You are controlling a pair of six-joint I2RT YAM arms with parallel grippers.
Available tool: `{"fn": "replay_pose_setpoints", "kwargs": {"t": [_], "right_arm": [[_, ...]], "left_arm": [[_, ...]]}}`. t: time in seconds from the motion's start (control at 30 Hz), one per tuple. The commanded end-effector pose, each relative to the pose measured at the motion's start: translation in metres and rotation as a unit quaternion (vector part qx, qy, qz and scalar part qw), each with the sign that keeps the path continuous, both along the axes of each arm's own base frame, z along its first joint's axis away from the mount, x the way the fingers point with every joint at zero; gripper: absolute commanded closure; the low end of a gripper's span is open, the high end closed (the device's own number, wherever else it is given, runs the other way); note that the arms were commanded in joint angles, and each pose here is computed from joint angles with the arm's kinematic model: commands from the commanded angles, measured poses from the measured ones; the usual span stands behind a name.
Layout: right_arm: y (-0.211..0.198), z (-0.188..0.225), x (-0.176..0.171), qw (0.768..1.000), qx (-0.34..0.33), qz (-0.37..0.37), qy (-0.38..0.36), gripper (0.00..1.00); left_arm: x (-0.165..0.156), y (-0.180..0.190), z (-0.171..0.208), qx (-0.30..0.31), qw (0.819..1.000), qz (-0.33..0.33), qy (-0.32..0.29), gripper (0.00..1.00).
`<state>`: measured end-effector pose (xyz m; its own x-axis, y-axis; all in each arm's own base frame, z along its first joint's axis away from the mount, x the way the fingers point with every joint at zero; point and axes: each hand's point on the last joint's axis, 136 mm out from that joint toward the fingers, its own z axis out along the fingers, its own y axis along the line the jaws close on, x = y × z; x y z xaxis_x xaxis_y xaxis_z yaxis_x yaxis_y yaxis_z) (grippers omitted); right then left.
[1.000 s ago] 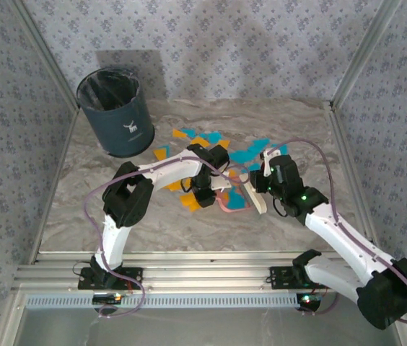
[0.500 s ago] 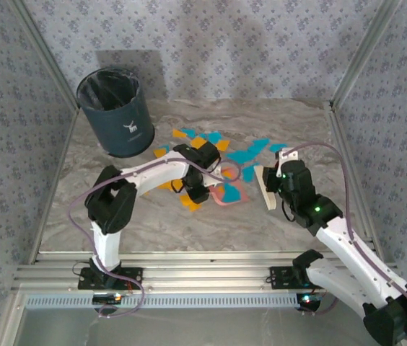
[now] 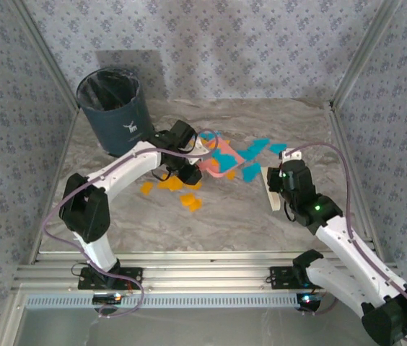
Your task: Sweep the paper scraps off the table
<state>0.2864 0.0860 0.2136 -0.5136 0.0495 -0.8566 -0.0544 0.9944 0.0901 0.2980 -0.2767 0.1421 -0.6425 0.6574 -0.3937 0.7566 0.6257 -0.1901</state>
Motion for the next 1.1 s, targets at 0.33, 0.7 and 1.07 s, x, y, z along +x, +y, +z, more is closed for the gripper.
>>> {"fn": "replay_pose_setpoints", "kwargs": {"t": [0.33, 0.7, 1.07], "right_arm": [[0.002, 0.008, 0.006, 1.000, 0.023, -0.004, -0.009, 1.00], [0.001, 0.005, 0.007, 1.000, 0.029, -0.007, -0.009, 1.00], [0.002, 0.004, 0.010, 0.999, 0.038, -0.005, -0.012, 1.00]], "left_arm": [[0.041, 0.010, 0.089, -0.115, 0.988, 0.101, -0.029, 1.00], [0.069, 0.039, 0.138, -0.150, 0.971, 0.178, -0.059, 1.00], [0.101, 0.089, 0.180, -0.192, 0.942, 0.266, -0.073, 1.00]]}}
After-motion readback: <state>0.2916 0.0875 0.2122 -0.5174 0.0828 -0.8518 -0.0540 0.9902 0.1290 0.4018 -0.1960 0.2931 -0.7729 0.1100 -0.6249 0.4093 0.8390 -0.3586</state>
